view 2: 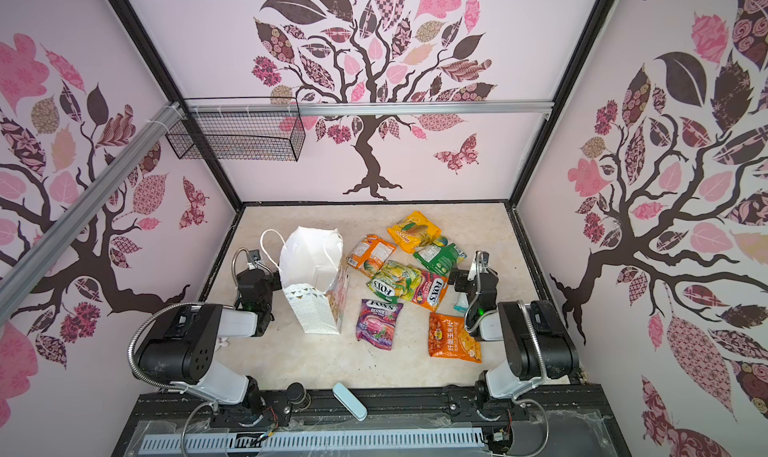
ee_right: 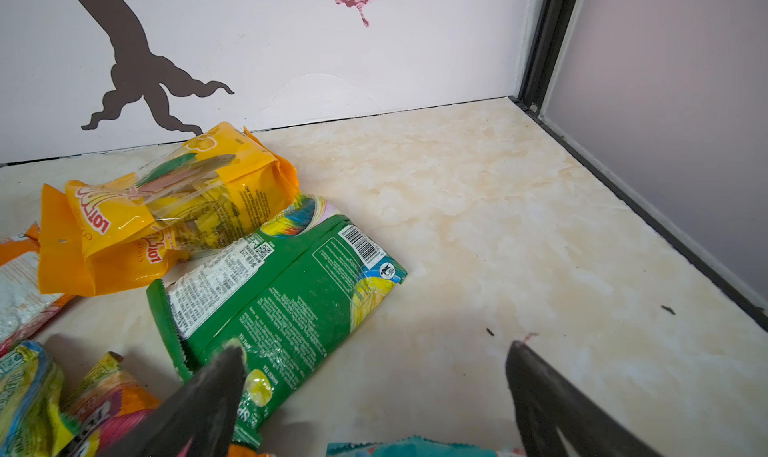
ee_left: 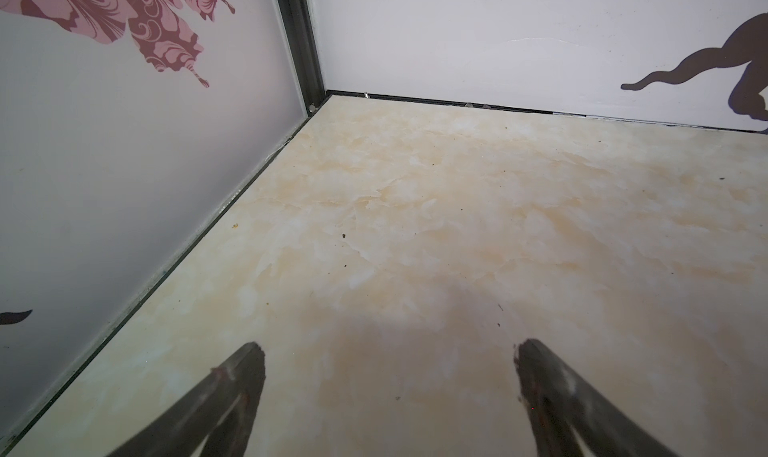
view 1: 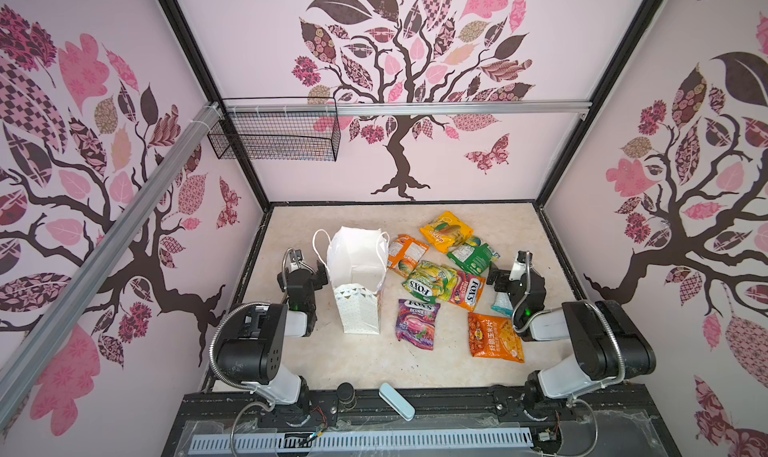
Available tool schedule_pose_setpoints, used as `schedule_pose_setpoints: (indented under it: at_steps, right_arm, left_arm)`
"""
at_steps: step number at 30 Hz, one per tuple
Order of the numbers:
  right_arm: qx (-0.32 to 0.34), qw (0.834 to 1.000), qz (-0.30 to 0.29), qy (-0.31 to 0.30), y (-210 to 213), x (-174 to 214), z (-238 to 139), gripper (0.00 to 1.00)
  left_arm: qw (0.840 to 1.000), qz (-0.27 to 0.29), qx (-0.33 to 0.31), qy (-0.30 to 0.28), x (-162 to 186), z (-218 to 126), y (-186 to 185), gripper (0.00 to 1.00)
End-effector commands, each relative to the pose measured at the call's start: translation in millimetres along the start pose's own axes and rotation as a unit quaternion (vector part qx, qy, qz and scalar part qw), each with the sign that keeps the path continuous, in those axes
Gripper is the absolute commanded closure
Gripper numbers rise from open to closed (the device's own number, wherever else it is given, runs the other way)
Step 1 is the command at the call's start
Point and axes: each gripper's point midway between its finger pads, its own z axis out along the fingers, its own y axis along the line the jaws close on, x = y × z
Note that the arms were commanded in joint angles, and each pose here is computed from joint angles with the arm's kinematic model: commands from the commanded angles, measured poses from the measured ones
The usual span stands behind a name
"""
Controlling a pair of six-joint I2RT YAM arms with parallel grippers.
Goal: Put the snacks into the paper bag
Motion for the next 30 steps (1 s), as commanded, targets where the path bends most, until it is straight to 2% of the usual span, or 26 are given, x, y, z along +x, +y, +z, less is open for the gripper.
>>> schedule_pose_setpoints:
  at_steps: [1, 3, 5, 6, 8, 10, 12, 14, 16, 19, 23, 30]
  right_arm:
    - [-0.003, 1.0, -0.007, -0.017, 3, -10, 3, 0.0]
    - [0.0, 1.0, -0.007, -0.017, 2, -10, 3, 0.0]
    - [0.009, 1.0, -0.002, -0.023, -1, -12, 1, 0.0]
    - [0.014, 0.999, 0.001, -0.038, -3, -19, -1, 0.0]
    - [0.028, 0.999, 0.003, -0.031, -6, -29, -2, 0.0]
    - [0.032, 0.999, 0.005, -0.028, -5, -46, -4, 0.0]
    - [0.031, 0.998, 0.045, -0.032, -4, -67, -10, 0.0]
    - [-0.012, 0.995, 0.091, -0.028, 13, -88, -18, 0.0]
    - [-0.05, 0.992, 0.115, -0.007, 32, -102, -25, 0.01]
    - [-0.085, 0.993, 0.078, 0.029, 68, -121, -42, 0.01]
    - [-0.155, 0.982, 0.073, 0.074, 109, -123, -77, 0.03]
    - [-0.249, 0.958, 0.076, 0.122, 137, -113, -125, 0.08]
  left_arm:
    - [1.0, -0.003, 0.003, -0.014, -7, -2, 0, 0.02]
    - [1.0, -0.004, -0.007, -0.029, -14, -3, 4, 0.02]
    - [1.0, -0.004, -0.004, -0.012, -14, -6, 3, 0.02]
    - [0.999, 0.0, -0.016, -0.03, -25, -7, 5, 0.02]
    - [0.999, 0.001, -0.052, -0.005, -38, -14, 12, 0.02]
    - [0.998, -0.018, -0.066, 0.011, -55, -24, 19, 0.02]
    - [0.996, -0.046, -0.079, 0.013, -78, -40, 27, 0.02]
    - [0.991, -0.096, -0.094, 0.022, -92, -59, 37, 0.02]
    - [0.988, -0.137, -0.071, 0.025, -112, -76, 34, 0.02]
    - [0.984, -0.158, -0.072, 0.043, -138, -103, 41, 0.02]
    - [0.982, -0.157, -0.029, 0.1, -151, -133, 37, 0.02]
    - [0.98, -0.121, 0.001, 0.159, -165, -171, 56, 0.02]
